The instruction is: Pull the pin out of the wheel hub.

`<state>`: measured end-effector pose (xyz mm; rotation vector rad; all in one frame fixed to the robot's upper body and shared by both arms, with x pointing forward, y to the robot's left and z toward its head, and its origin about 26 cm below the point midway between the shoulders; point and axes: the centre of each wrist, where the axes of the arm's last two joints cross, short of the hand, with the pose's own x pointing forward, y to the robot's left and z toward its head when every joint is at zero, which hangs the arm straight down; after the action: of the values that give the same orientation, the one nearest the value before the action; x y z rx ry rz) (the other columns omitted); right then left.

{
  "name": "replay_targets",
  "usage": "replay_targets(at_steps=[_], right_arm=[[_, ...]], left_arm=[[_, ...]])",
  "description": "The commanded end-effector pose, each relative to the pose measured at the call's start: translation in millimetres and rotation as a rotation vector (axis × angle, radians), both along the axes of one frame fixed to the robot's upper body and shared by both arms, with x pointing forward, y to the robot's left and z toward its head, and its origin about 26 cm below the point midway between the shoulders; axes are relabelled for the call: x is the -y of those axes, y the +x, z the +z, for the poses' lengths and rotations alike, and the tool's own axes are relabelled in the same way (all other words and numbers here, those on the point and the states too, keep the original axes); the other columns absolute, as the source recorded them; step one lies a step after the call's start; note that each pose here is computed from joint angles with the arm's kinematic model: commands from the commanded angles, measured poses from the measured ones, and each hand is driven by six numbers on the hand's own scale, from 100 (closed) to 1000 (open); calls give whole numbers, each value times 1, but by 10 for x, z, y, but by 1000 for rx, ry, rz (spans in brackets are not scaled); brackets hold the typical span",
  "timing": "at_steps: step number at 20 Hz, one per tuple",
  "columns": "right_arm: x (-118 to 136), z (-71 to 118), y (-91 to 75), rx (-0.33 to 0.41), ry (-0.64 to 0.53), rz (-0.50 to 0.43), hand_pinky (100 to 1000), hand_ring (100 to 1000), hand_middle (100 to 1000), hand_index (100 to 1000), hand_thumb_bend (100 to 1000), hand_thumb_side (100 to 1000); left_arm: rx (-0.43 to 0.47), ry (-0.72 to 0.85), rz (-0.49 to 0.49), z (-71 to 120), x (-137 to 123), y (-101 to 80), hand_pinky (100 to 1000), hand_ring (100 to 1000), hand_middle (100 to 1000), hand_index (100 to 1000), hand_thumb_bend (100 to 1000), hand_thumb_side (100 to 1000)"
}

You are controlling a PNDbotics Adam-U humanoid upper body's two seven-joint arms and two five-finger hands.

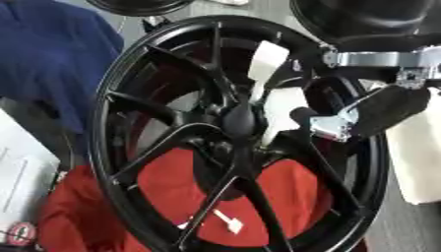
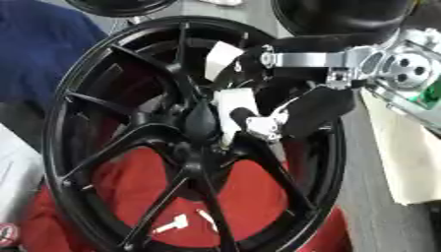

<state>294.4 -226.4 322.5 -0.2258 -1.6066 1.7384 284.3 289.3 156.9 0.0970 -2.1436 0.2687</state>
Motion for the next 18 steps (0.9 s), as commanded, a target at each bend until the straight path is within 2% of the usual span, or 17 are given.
replay_targets(at_steps=[1, 18], right_arm=[[37, 84, -34, 36, -15, -15, 811, 956, 836, 884, 100, 441], [67, 67, -33, 74, -64, -29, 822, 954, 838, 890, 122, 480]], left_arm=[[25, 10, -11, 70, 19, -20, 775, 709, 646, 697, 196, 745], [23, 12, -20, 67, 34, -17, 777, 709, 645, 696, 189, 749]])
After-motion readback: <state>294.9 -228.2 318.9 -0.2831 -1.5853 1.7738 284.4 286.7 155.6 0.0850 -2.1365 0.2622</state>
